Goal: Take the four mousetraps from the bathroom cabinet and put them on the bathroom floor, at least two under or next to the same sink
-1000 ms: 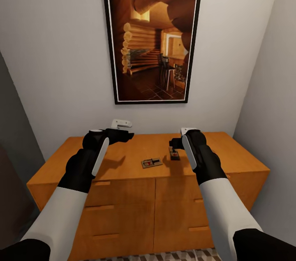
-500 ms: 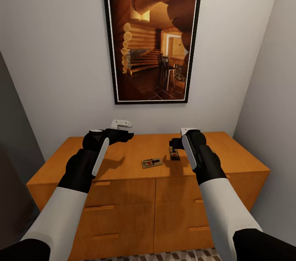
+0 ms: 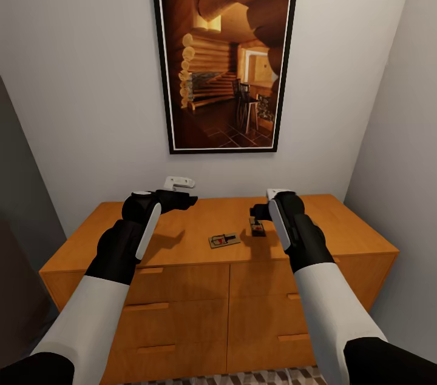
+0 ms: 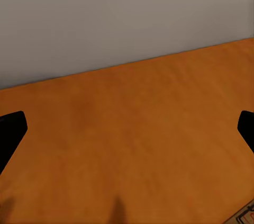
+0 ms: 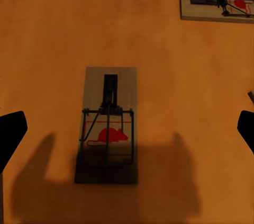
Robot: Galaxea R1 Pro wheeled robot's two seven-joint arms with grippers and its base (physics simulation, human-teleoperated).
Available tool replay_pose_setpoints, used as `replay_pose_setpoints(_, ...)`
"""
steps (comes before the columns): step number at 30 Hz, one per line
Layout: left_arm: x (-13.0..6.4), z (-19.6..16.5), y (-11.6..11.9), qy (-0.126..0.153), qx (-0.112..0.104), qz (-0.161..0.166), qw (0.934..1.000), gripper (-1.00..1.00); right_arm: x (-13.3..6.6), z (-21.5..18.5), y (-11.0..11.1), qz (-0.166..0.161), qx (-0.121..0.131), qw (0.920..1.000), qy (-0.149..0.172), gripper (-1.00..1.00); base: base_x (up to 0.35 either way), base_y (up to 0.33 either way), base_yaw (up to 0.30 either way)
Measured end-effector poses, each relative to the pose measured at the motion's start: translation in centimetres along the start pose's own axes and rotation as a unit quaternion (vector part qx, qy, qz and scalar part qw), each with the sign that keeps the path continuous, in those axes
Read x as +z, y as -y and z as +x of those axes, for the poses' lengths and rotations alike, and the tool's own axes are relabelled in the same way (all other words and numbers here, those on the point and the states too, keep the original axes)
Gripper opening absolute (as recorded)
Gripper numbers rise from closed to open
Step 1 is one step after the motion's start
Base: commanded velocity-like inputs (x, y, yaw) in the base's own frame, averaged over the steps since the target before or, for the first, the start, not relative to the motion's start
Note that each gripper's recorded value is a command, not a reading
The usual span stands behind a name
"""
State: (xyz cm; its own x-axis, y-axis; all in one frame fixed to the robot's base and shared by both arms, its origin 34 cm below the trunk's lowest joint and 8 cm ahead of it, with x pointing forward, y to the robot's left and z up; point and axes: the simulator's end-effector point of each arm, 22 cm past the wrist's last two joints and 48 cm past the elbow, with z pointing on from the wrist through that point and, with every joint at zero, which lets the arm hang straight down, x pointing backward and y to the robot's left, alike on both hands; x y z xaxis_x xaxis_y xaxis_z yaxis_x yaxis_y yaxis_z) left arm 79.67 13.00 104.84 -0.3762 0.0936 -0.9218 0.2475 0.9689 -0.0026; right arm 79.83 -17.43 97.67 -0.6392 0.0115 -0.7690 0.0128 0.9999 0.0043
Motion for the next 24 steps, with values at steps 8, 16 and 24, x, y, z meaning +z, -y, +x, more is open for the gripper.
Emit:
replay_pose_setpoints(8, 0.1, 0.1, 0.0, -0.001, 0.000, 0.000, 1.0000, 1.00, 0.4, 0.5, 1.3, 0.002, 0.026, 0.9996, -0.009, 1.00, 0.000, 0.000, 0.000)
replay_pose_setpoints(16, 0.1, 0.1, 0.0, -0.002, 0.000, 0.000, 1.0000, 1.00, 1.7, 2.3, 1.7, 0.001, 0.039, 0.9987, -0.032, 1.00, 0.000, 0.000, 0.000)
replay_pose_setpoints(24, 0.1, 0.2, 0.0, -0.002, 0.000, 0.000, 1.0000, 1.00, 2.2, 2.9, 1.7, 0.002, 0.042, 0.9985, -0.036, 1.00, 0.000, 0.000, 0.000)
